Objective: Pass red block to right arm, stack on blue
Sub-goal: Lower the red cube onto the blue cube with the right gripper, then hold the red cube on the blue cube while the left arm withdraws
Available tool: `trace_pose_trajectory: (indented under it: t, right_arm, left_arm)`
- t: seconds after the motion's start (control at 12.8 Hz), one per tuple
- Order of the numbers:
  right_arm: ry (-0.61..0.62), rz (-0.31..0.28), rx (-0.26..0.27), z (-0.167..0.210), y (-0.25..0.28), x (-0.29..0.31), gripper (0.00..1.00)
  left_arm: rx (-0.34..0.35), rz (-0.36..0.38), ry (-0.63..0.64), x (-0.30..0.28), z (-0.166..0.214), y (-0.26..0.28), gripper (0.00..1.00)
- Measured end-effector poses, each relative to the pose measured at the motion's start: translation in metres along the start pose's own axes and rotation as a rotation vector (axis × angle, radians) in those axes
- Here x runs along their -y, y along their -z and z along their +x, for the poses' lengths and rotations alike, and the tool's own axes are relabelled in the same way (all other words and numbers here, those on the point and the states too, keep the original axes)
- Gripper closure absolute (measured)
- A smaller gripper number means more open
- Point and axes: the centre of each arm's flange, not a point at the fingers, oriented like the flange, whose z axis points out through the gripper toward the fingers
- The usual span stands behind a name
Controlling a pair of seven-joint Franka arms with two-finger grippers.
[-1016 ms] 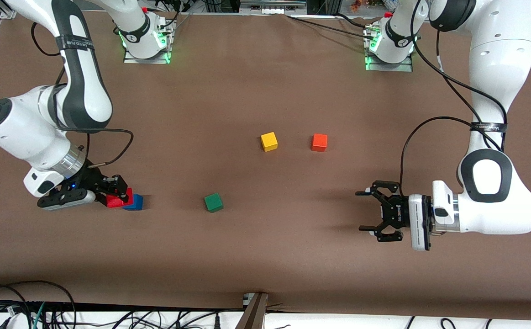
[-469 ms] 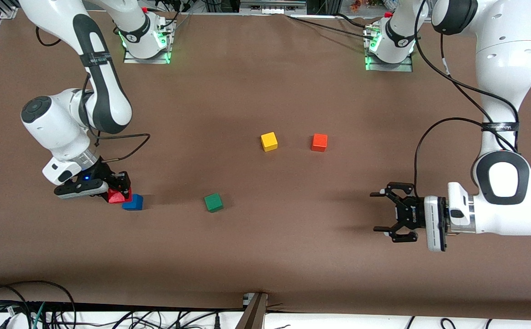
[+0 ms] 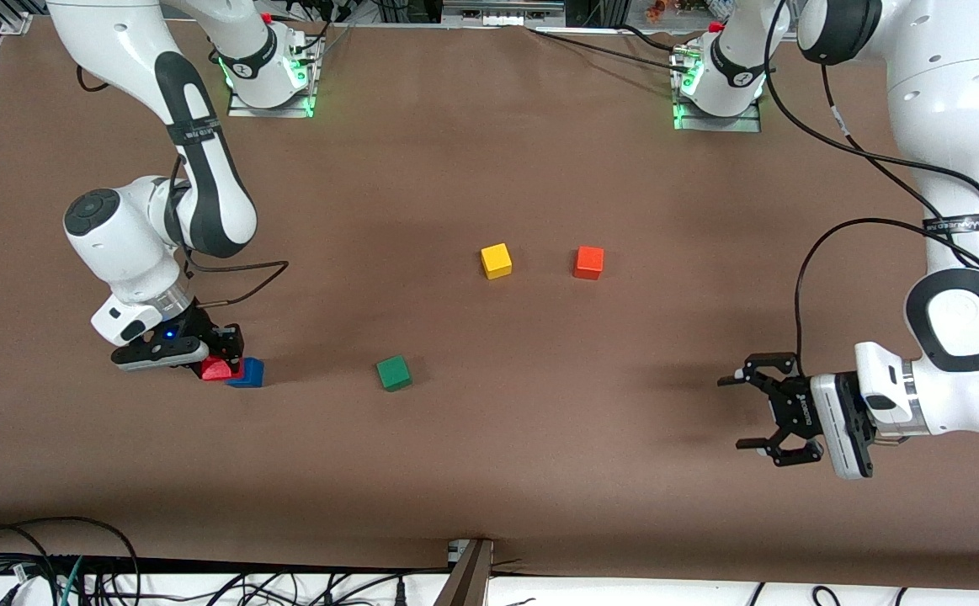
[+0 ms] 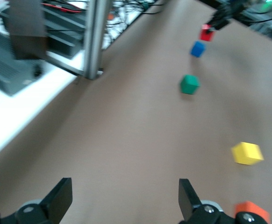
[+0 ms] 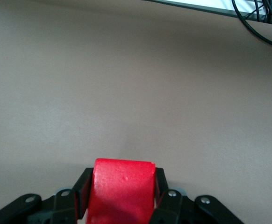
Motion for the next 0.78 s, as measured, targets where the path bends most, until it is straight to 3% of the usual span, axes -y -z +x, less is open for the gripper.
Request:
trace_pose_trajectory:
  t: [0.39, 0.55, 0.78]
  right_arm:
    - [-0.023, -0.004, 0.000, -0.004, -0.008, -0.002, 0.43]
    - [-0.032, -0.001, 0.001, -0.006, -0.010, -0.001, 0.43]
    - [-0.063, 0.012, -0.006, -0.008, -0.015, 0.005, 0.43]
  left_arm:
    - [0.170, 0.324, -0.036, -0.008, 0.049, -0.003, 0.00]
    - [0.181, 0.390, -0.027, -0.008, 0.059, 0.024, 0.00]
    - [0.197, 0.533, 0.002, 0.012, 0.043, 0.083, 0.00]
